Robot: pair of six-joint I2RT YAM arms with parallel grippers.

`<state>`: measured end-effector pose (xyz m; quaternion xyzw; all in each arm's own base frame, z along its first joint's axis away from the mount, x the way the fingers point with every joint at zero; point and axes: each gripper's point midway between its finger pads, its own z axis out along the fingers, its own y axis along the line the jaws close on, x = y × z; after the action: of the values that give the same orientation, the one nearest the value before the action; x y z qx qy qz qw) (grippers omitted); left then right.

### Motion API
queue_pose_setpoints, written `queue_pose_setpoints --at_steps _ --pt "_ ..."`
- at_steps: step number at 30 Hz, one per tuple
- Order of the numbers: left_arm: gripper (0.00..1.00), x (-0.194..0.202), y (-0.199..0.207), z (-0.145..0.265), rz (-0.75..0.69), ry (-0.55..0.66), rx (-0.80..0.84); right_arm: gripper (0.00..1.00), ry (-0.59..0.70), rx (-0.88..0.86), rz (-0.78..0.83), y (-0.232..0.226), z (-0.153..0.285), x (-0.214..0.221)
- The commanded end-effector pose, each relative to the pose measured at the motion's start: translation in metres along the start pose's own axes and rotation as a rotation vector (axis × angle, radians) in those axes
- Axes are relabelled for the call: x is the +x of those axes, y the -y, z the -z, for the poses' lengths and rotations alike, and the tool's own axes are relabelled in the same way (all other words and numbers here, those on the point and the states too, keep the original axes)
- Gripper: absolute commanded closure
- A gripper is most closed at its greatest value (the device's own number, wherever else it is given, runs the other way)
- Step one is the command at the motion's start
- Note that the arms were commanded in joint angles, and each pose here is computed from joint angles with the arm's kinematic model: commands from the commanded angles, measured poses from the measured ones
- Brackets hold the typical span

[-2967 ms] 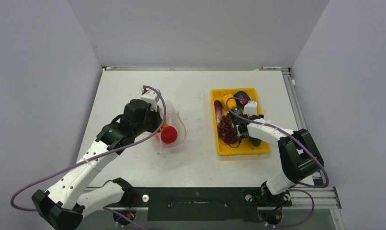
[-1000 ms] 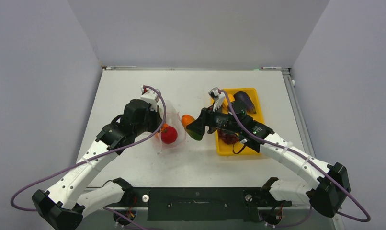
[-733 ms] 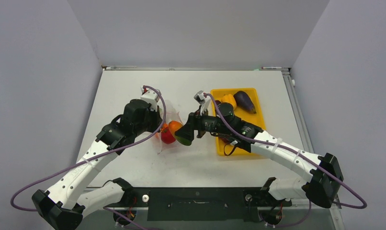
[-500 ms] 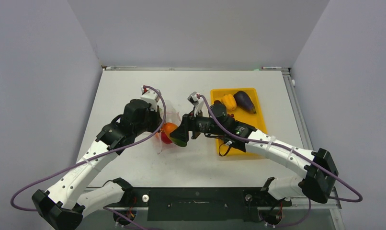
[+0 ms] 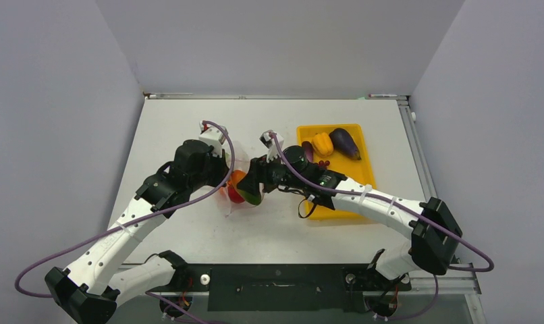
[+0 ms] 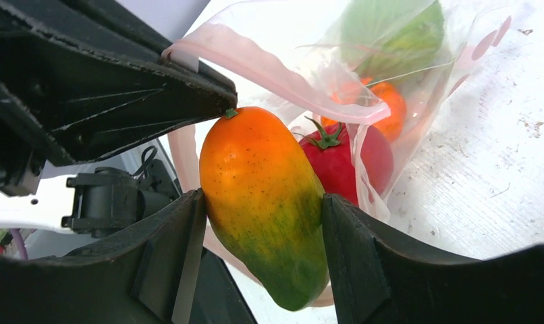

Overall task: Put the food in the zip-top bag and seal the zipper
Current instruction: Place the fake fruit in the zipper food storage bag.

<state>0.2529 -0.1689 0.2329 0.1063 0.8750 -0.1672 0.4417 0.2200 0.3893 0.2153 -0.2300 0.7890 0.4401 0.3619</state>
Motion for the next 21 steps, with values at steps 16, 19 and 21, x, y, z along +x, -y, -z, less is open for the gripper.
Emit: queue_pose_setpoints --at_steps 16,19,21 --pt "1.0 -0.015 0.007 0.004 -0.002 0.055 0.04 0.07 0.127 0.073 -0.002 -0.008 -0.003 -0.042" --pt "1.0 -0.016 0.006 0.004 -0.001 0.056 0.035 0.07 0.131 0.072 0.006 -0.011 0.006 -0.043" --pt "1.0 -0.016 0.006 0.004 0.001 0.057 0.032 0.07 0.129 0.076 0.012 -0.012 0.014 -0.042"
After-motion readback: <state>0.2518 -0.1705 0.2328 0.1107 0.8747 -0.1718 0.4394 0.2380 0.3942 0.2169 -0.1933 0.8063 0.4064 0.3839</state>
